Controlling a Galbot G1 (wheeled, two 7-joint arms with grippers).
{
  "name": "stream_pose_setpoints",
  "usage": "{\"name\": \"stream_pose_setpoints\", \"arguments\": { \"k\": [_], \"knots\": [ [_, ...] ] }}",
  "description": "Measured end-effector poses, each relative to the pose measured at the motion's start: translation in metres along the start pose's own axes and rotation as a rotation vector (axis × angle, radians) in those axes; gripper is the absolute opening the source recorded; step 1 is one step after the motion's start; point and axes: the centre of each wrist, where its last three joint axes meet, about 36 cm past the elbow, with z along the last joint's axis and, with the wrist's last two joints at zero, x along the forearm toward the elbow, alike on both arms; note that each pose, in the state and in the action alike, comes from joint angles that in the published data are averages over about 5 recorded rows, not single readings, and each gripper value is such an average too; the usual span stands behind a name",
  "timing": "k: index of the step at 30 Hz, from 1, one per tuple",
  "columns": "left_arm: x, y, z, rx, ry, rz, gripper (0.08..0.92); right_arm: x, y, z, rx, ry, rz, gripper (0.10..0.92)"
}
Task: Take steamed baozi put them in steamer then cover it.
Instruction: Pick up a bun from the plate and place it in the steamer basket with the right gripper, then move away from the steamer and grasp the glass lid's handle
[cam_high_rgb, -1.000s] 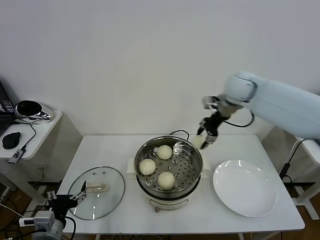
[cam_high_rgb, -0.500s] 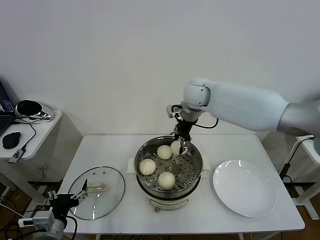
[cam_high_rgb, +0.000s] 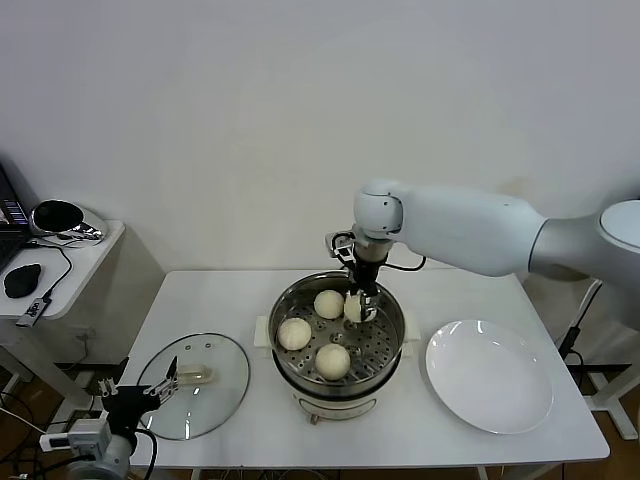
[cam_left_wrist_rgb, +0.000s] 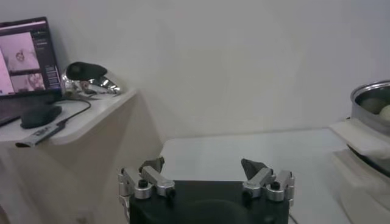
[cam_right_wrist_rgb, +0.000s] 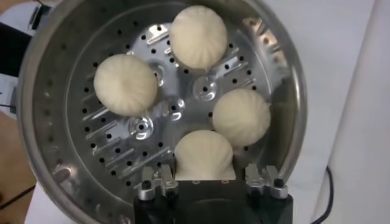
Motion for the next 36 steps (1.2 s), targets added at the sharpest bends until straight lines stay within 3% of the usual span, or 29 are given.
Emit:
{"name": "stream_pose_setpoints", "arguments": {
  "k": [17, 20, 28, 36],
  "knots": [
    [-0.005, 0.000, 0.003, 0.010, 0.005, 0.004, 0.823, -0.017, 0.008, 0.001, -0.003, 0.038, -0.034, 0.579],
    [-0.006, 0.000, 0.003, 0.010, 0.006, 0.005, 0.823, -0.019, 0.010, 0.002, -0.011, 0.037, -0.034, 0.612],
    [-0.006, -0.001, 0.002, 0.010, 0.004, 0.008, 0.823, -0.007, 0.013, 0.007, -0.045, 0.019, -0.014, 0.805],
    [-0.005, -0.004, 0.001, 0.012, 0.004, 0.014, 0.823, 0.033, 0.028, 0.031, -0.095, -0.037, 0.028, 0.823]
  ]
}}
